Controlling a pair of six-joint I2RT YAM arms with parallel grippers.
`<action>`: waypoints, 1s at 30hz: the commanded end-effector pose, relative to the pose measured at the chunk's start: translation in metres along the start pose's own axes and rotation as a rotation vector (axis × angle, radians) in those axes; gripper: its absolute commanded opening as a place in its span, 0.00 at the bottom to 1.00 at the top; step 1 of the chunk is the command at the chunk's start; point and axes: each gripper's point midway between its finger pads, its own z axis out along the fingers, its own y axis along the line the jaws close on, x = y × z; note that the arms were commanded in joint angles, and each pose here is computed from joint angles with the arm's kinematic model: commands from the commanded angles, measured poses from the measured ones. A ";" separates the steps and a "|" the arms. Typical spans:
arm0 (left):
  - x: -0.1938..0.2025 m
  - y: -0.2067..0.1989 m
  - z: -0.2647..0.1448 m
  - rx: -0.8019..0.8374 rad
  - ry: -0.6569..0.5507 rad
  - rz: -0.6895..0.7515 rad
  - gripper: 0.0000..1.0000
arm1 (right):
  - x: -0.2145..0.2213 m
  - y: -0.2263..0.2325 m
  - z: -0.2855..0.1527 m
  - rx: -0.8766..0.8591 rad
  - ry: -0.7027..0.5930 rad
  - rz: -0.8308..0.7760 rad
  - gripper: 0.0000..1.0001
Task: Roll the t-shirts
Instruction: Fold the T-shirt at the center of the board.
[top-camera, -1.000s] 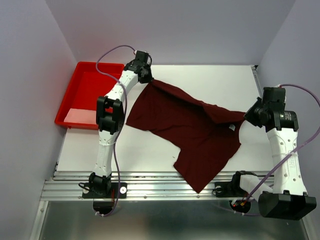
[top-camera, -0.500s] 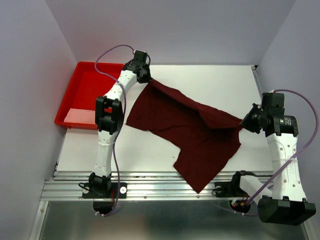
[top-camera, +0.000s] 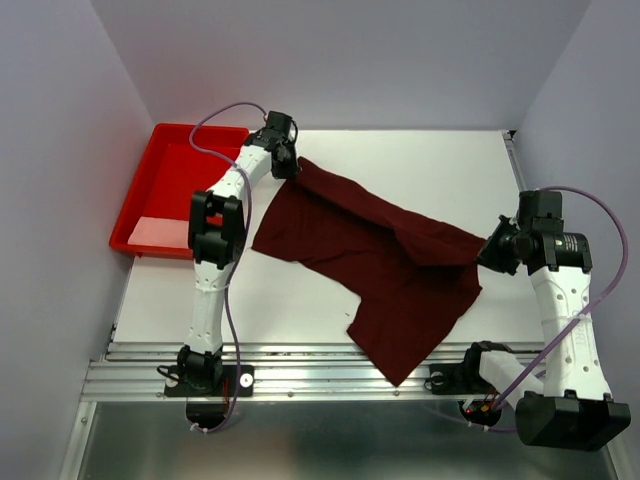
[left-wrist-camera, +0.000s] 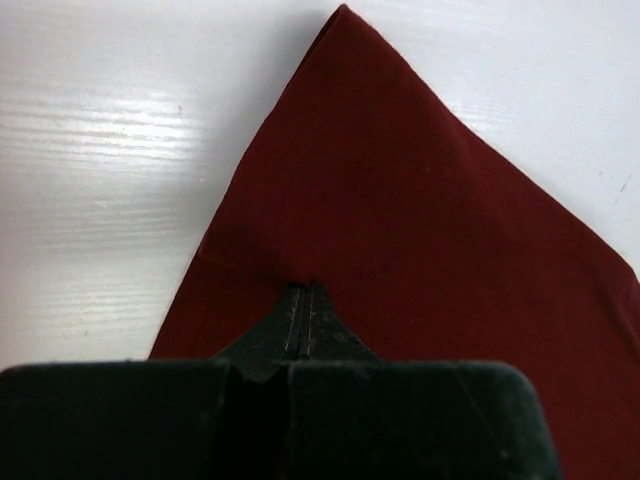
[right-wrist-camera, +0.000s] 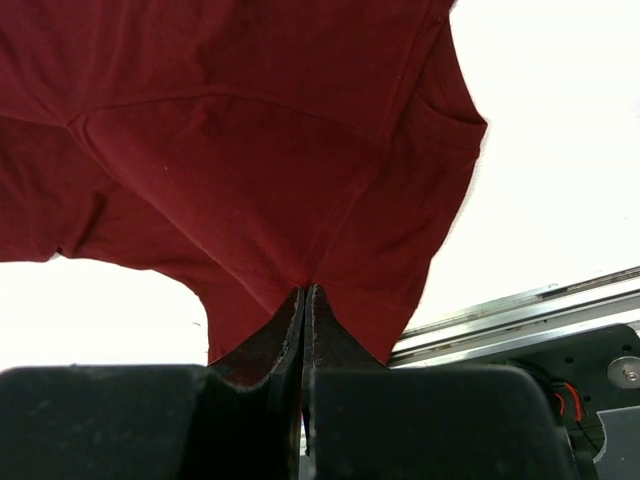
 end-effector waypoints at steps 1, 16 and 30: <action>-0.038 -0.009 -0.055 0.028 -0.108 0.017 0.00 | 0.000 -0.004 -0.004 0.015 -0.021 -0.013 0.01; 0.004 0.006 -0.070 0.007 -0.042 -0.001 0.00 | 0.003 -0.009 -0.005 0.036 -0.015 -0.014 0.01; 0.038 0.013 -0.076 -0.015 0.033 0.018 0.48 | 0.018 -0.010 -0.004 0.024 0.035 0.010 0.68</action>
